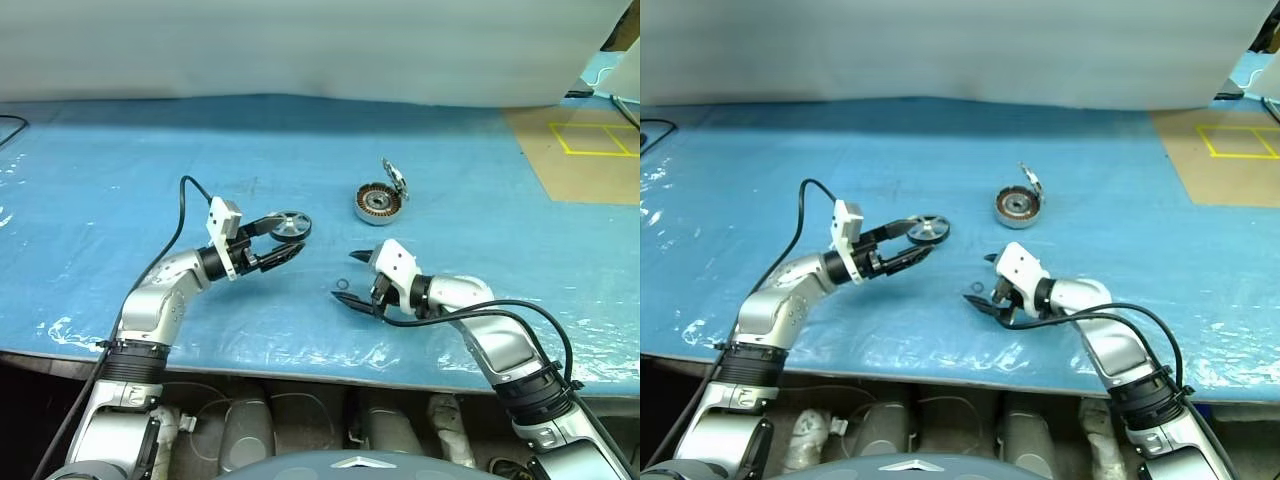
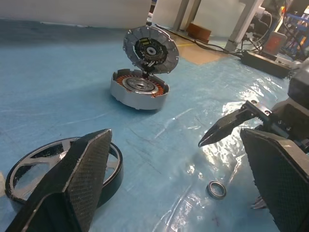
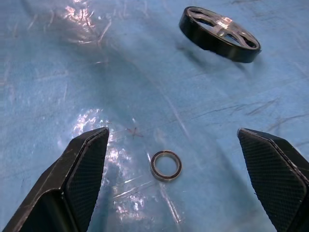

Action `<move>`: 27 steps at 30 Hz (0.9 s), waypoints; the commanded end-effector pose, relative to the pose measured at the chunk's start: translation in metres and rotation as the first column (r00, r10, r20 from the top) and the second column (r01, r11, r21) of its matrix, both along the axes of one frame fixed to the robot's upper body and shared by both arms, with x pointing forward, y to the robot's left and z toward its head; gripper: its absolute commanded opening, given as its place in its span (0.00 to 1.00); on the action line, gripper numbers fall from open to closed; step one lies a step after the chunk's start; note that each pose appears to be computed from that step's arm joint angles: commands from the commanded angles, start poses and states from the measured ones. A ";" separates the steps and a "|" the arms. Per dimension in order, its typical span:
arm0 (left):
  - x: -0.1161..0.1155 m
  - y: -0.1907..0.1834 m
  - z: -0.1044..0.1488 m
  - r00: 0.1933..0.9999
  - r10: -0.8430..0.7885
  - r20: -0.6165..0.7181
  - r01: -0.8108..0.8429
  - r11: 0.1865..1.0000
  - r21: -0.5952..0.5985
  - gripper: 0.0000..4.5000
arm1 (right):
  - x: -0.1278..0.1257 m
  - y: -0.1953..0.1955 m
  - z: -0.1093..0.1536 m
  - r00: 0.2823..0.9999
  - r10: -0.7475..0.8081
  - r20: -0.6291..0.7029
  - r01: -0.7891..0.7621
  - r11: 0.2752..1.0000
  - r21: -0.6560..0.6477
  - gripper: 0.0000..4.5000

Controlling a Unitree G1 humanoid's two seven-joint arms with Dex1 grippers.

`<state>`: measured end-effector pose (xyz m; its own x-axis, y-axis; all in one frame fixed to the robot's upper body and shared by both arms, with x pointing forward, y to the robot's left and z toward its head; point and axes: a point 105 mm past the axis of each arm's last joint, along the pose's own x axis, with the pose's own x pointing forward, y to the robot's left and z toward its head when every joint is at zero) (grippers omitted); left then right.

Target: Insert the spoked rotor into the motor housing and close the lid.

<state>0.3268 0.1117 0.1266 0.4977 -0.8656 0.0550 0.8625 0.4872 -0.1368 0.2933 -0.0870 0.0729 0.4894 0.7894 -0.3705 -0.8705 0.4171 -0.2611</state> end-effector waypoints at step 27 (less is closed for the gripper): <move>-0.004 0.002 0.011 0.999 -0.006 0.044 0.005 1.000 0.024 1.00 | 0.009 -0.002 -0.016 0.998 -0.011 -0.060 0.014 0.999 0.050 0.99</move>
